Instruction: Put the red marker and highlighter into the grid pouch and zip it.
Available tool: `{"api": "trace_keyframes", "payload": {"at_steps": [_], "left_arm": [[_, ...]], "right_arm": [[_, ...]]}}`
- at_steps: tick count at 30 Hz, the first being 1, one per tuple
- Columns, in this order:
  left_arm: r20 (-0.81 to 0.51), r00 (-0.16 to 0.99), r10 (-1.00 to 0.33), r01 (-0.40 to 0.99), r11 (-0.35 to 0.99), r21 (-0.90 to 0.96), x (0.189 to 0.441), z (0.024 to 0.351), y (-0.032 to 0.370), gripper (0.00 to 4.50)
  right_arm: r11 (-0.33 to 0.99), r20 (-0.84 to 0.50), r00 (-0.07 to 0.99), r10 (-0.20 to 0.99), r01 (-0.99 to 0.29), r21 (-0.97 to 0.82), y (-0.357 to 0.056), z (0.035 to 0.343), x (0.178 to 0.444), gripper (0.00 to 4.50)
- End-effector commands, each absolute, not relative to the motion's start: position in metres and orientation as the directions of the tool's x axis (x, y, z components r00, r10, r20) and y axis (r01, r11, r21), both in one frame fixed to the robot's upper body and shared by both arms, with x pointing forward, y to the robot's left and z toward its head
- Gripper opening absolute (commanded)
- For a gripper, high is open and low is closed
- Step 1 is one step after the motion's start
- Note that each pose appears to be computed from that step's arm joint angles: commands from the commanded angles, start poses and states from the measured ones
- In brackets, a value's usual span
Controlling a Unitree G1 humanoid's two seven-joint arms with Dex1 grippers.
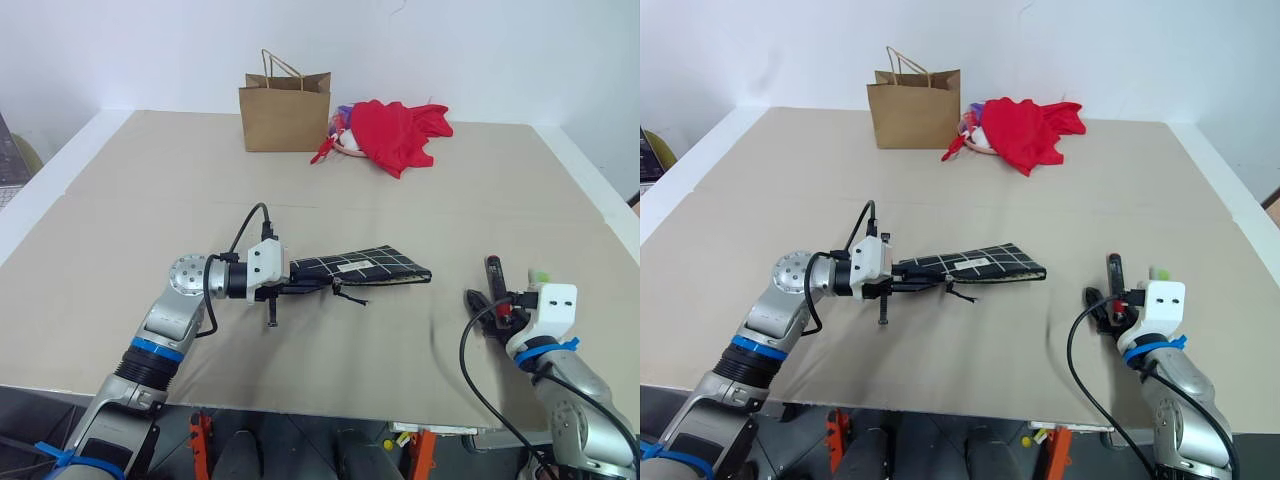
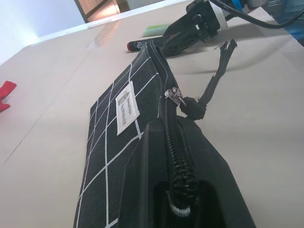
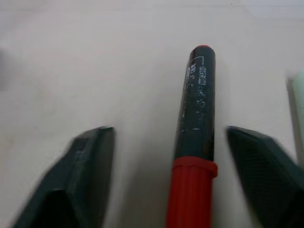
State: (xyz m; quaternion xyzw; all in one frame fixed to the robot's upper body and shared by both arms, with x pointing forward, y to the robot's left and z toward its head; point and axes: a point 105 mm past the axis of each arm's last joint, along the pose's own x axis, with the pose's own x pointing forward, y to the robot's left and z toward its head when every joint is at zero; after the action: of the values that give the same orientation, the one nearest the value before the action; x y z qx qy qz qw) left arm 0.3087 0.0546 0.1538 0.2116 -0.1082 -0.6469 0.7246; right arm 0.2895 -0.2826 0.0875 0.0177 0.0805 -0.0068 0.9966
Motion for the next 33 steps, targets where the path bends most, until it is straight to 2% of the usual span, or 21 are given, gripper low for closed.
{"api": "trace_keyframes", "payload": {"at_steps": [1, 4, 6, 8, 12, 15, 18, 22, 24, 33], "left_arm": [[-0.088, 0.138, -0.986, 0.871, 0.079, 0.486, 0.306, 0.167, 0.053, 0.0], [-0.085, 0.14, -0.987, 0.87, 0.081, 0.486, 0.307, 0.168, 0.053, 0.0], [-0.081, 0.144, -0.986, 0.871, 0.087, 0.484, 0.307, 0.169, 0.053, 0.0], [-0.062, 0.145, -0.988, 0.879, 0.1, 0.466, 0.308, 0.171, 0.054, 0.0], [-0.082, 0.108, -0.991, 0.894, 0.061, 0.444, 0.301, 0.167, 0.056, 0.0], [-0.085, 0.078, -0.993, 0.901, 0.034, 0.432, 0.296, 0.167, 0.056, 0.0], [-0.089, 0.062, -0.994, 0.905, 0.018, 0.426, 0.294, 0.166, 0.056, 0.0], [-0.092, 0.055, -0.994, 0.907, 0.011, 0.421, 0.292, 0.165, 0.056, 0.0], [-0.092, 0.055, -0.994, 0.906, 0.011, 0.422, 0.293, 0.164, 0.056, 0.0], [-0.085, 0.051, -0.995, 0.905, 0.01, 0.426, 0.289, 0.166, 0.054, 0.0]], "right_arm": [[0.998, -0.199, 0.98, 0.02, -0.008, 0.061, -0.267, 0.077, 0.288, 2.08], [0.998, -0.206, 0.978, 0.02, -0.007, 0.063, -0.264, 0.076, 0.287, 0.58], [0.999, -0.204, 0.979, 0.027, -0.018, 0.043, -0.263, 0.079, 0.287, 0.57], [0.996, -0.157, 0.984, 0.082, -0.088, -0.028, -0.257, 0.096, 0.291, 0.57], [0.908, -0.036, 0.926, 0.377, -0.376, -0.185, -0.232, 0.153, 0.298, 0.57], [0.663, -0.022, 0.711, 0.703, -0.666, -0.343, -0.204, 0.202, 0.281, 0.57], [0.413, -0.153, 0.497, 0.854, -0.827, -0.382, -0.189, 0.208, 0.258, 0.57], [0.235, -0.299, 0.338, 0.893, -0.914, -0.332, -0.188, 0.197, 0.239, 0.57], [0.21, -0.336, 0.313, 0.888, -0.928, -0.308, -0.192, 0.192, 0.236, 0.57], [0.278, -0.368, 0.389, 0.845, -0.906, -0.32, -0.215, 0.188, 0.252, 0.57]]}}
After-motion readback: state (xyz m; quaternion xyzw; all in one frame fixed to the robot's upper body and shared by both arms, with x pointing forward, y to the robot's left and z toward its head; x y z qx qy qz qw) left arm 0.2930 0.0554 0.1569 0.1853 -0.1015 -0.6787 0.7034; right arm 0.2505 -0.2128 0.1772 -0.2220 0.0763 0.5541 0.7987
